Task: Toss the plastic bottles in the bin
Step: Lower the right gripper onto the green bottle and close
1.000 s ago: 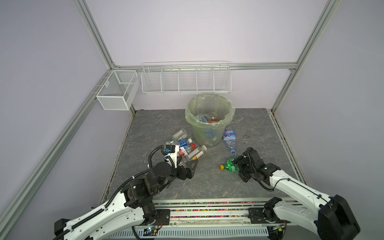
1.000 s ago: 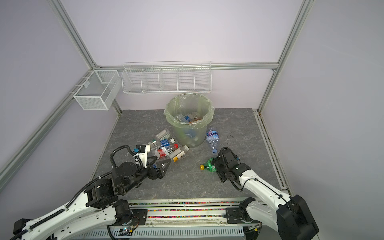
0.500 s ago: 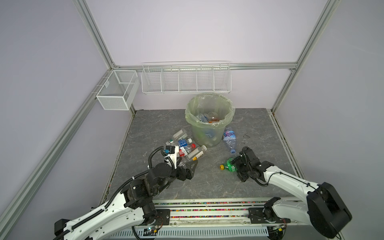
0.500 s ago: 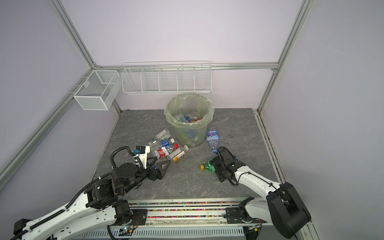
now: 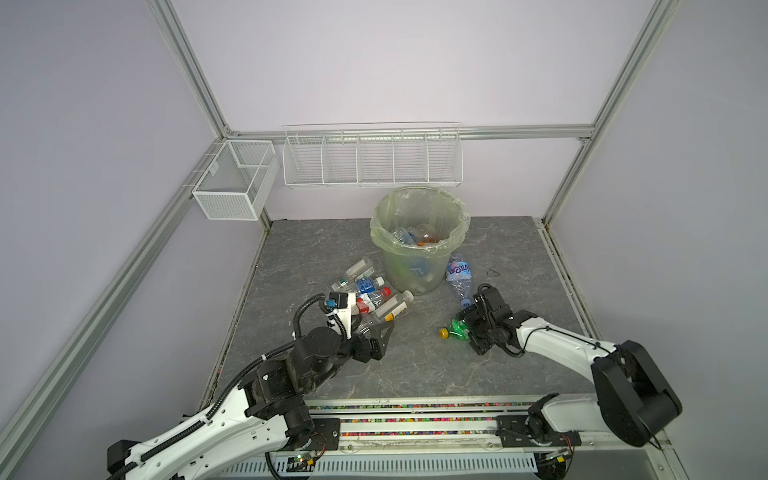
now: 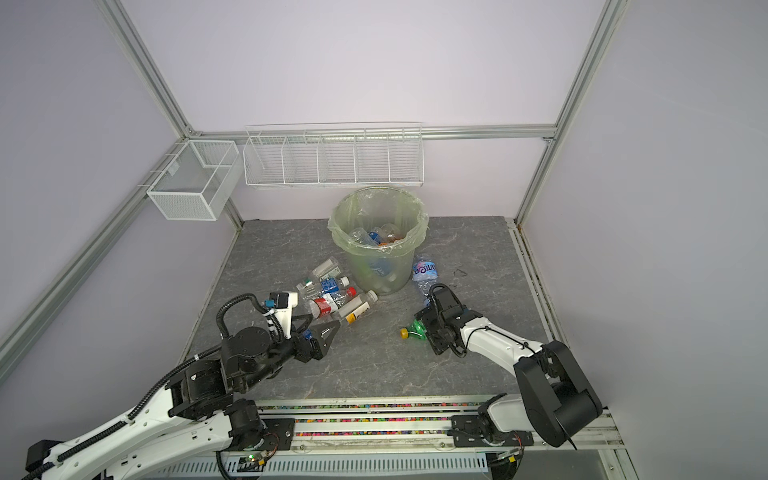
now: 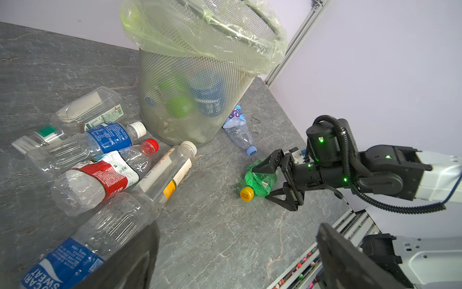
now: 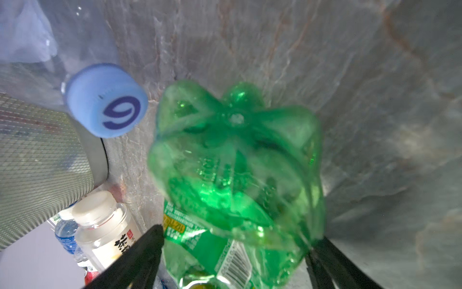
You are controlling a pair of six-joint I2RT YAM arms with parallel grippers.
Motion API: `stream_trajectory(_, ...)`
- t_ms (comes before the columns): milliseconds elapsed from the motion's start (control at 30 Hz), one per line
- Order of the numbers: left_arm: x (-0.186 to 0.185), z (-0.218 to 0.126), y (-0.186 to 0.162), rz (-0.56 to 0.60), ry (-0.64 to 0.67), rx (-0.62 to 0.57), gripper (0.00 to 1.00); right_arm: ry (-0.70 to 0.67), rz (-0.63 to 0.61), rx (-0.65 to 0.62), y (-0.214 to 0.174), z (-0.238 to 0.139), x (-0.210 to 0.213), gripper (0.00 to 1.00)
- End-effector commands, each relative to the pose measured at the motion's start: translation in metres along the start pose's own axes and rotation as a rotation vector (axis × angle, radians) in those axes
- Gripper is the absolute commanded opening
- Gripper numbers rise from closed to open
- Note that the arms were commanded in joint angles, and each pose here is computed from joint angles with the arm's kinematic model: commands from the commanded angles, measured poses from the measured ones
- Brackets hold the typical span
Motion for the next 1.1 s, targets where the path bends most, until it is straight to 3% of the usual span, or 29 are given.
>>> stream_trajectory(0, 0.004, -0.002, -0.003, -0.01, 0.014, 0.004, 0.97, -0.083, 0.108, 0.02, -0.001, 0.019, -0.018, 0.89)
stream_trajectory(233, 0.004, -0.002, -0.002, -0.006, 0.015, 0.003, 0.97, -0.123, 0.109, 0.016, 0.001, 0.019, -0.024, 0.99)
stream_trajectory(500, 0.002, 0.0, -0.003, -0.004, 0.009, 0.007, 0.98, -0.156, 0.081, 0.026, -0.001, 0.021, -0.031, 0.89)
stream_trajectory(767, 0.001, -0.001, -0.001, -0.003, 0.006, 0.004, 0.97, -0.202, 0.033, 0.047, -0.002, 0.02, -0.034, 0.7)
stream_trajectory(1067, 0.001, -0.001, -0.001, 0.002, 0.006, 0.005, 0.97, -0.227, -0.024, 0.03, 0.001, 0.009, -0.028, 0.65)
Point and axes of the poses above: each gripper's point midway between its finger pads, its own z axis out along the fingers, its own x axis along the line the jaws close on, y = z × x, the point moved 6 cm from there along -z, back along the fingers, and after that the axes turned 5 degrees about -z, right-handed, at the moved point
